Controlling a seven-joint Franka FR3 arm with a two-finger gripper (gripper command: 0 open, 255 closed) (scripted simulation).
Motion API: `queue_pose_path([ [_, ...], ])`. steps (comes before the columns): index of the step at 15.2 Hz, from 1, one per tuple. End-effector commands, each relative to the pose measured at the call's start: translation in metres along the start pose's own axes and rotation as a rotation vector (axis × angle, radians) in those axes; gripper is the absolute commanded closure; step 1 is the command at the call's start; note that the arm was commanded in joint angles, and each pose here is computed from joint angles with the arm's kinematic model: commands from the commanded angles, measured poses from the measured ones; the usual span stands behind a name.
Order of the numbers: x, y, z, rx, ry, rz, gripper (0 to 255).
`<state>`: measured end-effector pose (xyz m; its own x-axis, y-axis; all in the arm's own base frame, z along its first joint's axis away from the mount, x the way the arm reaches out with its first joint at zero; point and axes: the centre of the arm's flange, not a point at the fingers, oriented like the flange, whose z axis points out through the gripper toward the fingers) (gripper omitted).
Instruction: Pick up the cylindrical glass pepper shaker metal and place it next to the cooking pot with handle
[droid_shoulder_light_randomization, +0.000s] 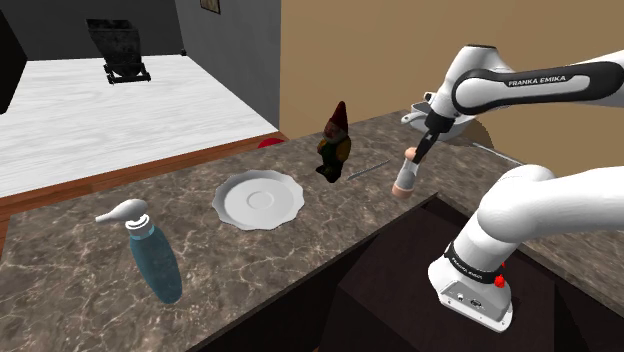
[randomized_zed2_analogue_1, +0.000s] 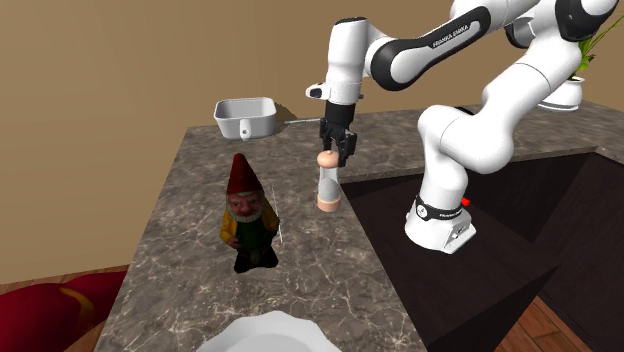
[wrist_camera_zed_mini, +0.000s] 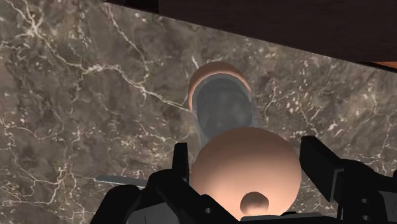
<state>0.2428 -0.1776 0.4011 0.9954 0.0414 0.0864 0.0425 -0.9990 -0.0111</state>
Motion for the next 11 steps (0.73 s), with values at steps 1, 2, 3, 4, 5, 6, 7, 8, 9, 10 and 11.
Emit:
queue_pose_path([
  [1,0.000,0.000,-0.010,0.000,0.000,0.000,255],
  [2,0.001,0.000,-0.015,0.000,0.000,0.000,255],
  [3,0.001,0.000,-0.020,0.000,0.000,0.000,255],
  [4,0.002,0.000,-0.026,0.000,0.000,0.000,255],
  [5,0.002,-0.001,-0.031,0.000,0.000,0.000,255],
  [6,0.003,-0.001,-0.036,0.000,0.000,0.000,255],
  [7,0.003,-0.001,-0.041,0.000,0.000,0.000,255],
  [8,0.004,-0.001,-0.047,0.000,0.000,0.000,255],
  [9,0.004,-0.001,-0.052,0.000,0.000,0.000,255],
  [10,0.005,-0.001,-0.057,0.000,0.000,0.000,255],
  [11,0.005,-0.001,-0.062,0.000,0.000,0.000,255],
])
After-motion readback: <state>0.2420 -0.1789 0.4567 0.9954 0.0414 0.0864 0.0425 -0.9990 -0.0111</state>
